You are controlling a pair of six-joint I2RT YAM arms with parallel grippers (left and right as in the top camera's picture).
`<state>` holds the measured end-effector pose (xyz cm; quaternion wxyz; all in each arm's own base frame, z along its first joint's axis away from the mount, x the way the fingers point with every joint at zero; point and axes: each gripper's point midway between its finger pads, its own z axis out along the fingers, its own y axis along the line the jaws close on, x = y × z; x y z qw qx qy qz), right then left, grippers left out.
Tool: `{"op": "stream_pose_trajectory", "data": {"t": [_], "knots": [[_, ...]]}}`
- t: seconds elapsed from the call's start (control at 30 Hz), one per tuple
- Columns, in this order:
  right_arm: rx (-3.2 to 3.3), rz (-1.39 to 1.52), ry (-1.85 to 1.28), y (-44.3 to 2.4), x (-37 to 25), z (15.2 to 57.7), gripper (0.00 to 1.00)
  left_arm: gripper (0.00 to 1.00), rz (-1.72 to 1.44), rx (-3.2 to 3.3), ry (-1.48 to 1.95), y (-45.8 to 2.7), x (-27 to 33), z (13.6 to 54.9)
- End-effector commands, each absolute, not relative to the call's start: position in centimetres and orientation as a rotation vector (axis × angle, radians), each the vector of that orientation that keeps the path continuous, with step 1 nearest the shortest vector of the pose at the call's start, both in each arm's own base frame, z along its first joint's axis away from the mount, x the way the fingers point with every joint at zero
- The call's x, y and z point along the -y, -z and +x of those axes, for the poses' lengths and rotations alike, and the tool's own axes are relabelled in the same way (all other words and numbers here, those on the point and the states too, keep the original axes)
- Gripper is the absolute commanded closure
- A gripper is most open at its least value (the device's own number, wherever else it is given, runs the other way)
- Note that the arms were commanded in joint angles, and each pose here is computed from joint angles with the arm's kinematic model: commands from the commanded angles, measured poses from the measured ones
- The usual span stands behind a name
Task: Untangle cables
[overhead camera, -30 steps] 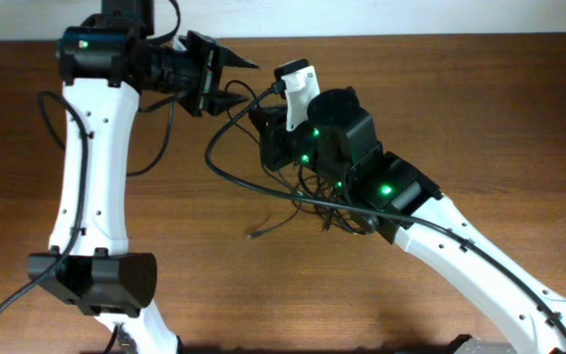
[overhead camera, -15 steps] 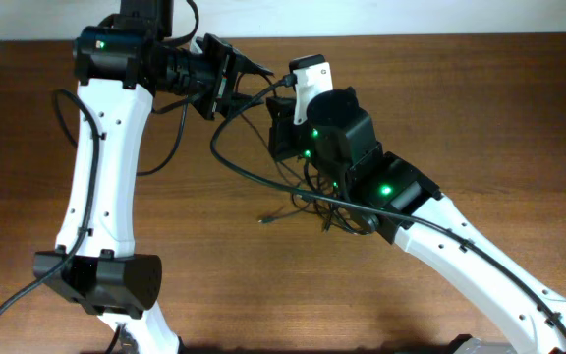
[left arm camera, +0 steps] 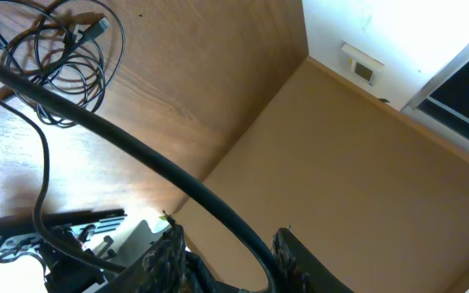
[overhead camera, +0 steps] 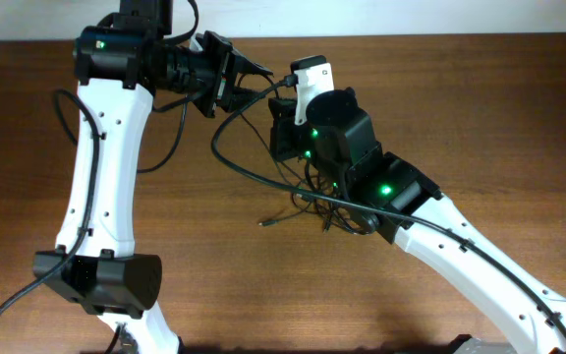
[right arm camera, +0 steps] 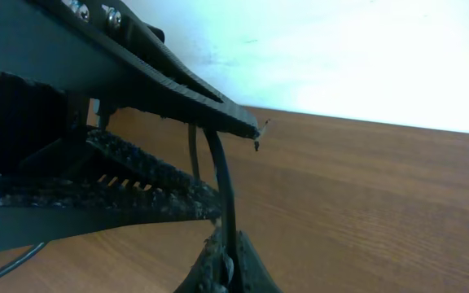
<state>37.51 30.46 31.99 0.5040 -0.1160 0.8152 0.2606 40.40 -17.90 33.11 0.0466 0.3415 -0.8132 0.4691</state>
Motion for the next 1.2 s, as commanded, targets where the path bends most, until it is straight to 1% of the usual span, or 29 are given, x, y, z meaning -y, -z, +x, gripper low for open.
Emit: {"op": "stream_pose_trajectory", "data": {"t": [0.0, 0.07, 0.17, 0.23, 0.27, 0.33, 0.43, 0.57, 0.73, 0.9, 0.97, 1.1, 1.17], "knots": [[-1.974, -0.33, -0.696, -32.0, -31.6, 36.7, 0.96, 0.66, 1.01, 2.493, -1.454, -33.4, 17.9, 40.5], [-1.974, -0.33, -0.696, -32.0, -31.6, 36.7, 0.96, 0.69, 1.01, 2.493, -1.454, -33.4, 17.9, 40.5], [-1.974, -0.329, -0.695, -32.0, -31.6, 36.7, 0.96, 0.76, 1.015, 2.493, -1.455, -33.4, 17.8, 40.5], [-1.974, -0.329, -0.695, -32.0, -31.6, 36.7, 0.96, 0.78, 1.018, 2.493, -1.456, -33.4, 17.7, 40.6], [-1.974, -0.33, -0.696, -32.0, -31.6, 36.7, 0.96, 0.82, 1.019, 2.493, -1.456, -33.4, 17.7, 40.6], [-1.974, -0.33, -0.695, -32.0, -31.6, 36.7, 0.96, 0.87, 1.019, 2.493, -1.456, -33.4, 17.7, 40.6], [-1.974, -0.329, -0.695, -32.0, -31.6, 36.7, 0.96, 0.89, 1.019, 2.494, -1.456, -33.4, 17.7, 40.6], [-1.974, -0.33, -0.695, -32.0, -31.6, 36.7, 0.96, 0.88, 1.017, 2.495, -1.459, -33.5, 17.7, 40.6], [-1.971, -0.3, -0.656, -32.0, -31.0, 37.2, 0.96, 0.79, 1.016, 2.497, -1.463, -33.5, 17.7, 40.7], [-1.971, -0.3, -0.656, -32.0, -31.0, 37.2, 0.96, 0.76, 1.036, 2.495, -1.467, -33.5, 17.1, 40.9], [-1.971, -0.3, -0.657, -32.0, -31.1, 37.2, 0.96, 0.76, 1.043, 2.494, -1.468, -33.5, 16.9, 41.0], [-1.971, -0.301, -0.657, -32.0, -31.1, 37.2, 0.96, 0.81, 1.047, 2.494, -1.469, -33.5, 16.8, 41.1], [-1.971, -0.301, -0.657, -32.0, -31.1, 37.2, 0.96, 0.81, 1.046, 2.494, -1.469, -33.5, 16.8, 41.1]]}}
